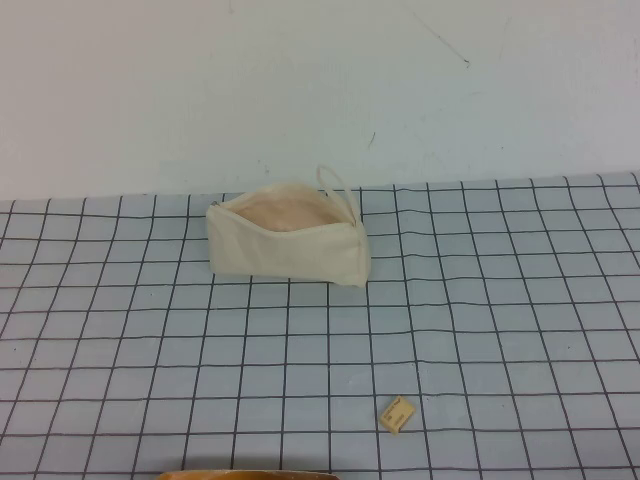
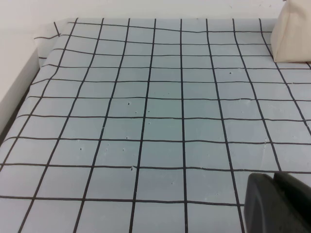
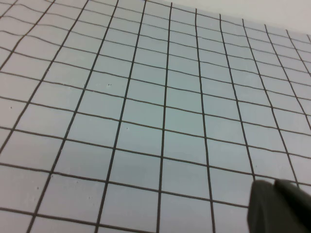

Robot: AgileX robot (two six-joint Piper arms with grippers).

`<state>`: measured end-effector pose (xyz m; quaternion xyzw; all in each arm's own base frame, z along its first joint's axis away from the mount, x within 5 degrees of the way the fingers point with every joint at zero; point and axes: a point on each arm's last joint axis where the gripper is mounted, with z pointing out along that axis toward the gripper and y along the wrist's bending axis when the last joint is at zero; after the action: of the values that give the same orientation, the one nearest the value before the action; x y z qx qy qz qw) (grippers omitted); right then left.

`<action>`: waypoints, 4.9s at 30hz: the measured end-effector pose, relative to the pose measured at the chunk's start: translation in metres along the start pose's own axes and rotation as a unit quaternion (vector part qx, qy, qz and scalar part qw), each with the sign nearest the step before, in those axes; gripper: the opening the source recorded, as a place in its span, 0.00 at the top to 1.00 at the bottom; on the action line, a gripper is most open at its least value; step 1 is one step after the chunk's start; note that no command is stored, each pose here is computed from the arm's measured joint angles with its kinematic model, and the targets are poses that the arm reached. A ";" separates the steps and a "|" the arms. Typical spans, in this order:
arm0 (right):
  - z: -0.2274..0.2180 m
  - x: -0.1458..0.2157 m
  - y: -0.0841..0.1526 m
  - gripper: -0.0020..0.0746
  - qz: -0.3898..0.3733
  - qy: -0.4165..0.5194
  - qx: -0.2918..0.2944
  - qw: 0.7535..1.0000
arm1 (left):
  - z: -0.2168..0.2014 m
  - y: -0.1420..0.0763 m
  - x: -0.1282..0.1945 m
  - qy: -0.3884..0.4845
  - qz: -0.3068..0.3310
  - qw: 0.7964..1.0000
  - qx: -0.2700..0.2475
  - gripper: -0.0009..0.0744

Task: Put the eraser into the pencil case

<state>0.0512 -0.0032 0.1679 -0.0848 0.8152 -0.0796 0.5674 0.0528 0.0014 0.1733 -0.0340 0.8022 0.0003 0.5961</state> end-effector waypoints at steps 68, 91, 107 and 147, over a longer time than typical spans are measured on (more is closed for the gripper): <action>0.006 -0.233 0.004 0.98 -0.103 0.105 -0.381 0.913 | 0.000 0.000 0.000 0.000 0.000 1.000 0.000 0.99; 0.179 -0.193 0.192 0.93 -0.307 0.366 -0.358 0.802 | 0.000 0.000 0.000 0.000 0.000 1.000 0.000 0.99; 0.232 -0.132 0.237 0.23 -0.252 0.384 -0.360 0.812 | 0.000 0.000 0.000 0.000 0.000 1.000 0.000 0.99; 0.294 -0.289 0.279 0.58 -0.191 0.060 -0.340 0.919 | 0.000 0.000 0.000 0.000 -0.001 1.000 0.000 0.99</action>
<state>0.4127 0.3246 0.2675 -0.4217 0.7941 0.0909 0.4281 0.0528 0.0013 0.1733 -0.0345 0.8021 -0.0004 0.5961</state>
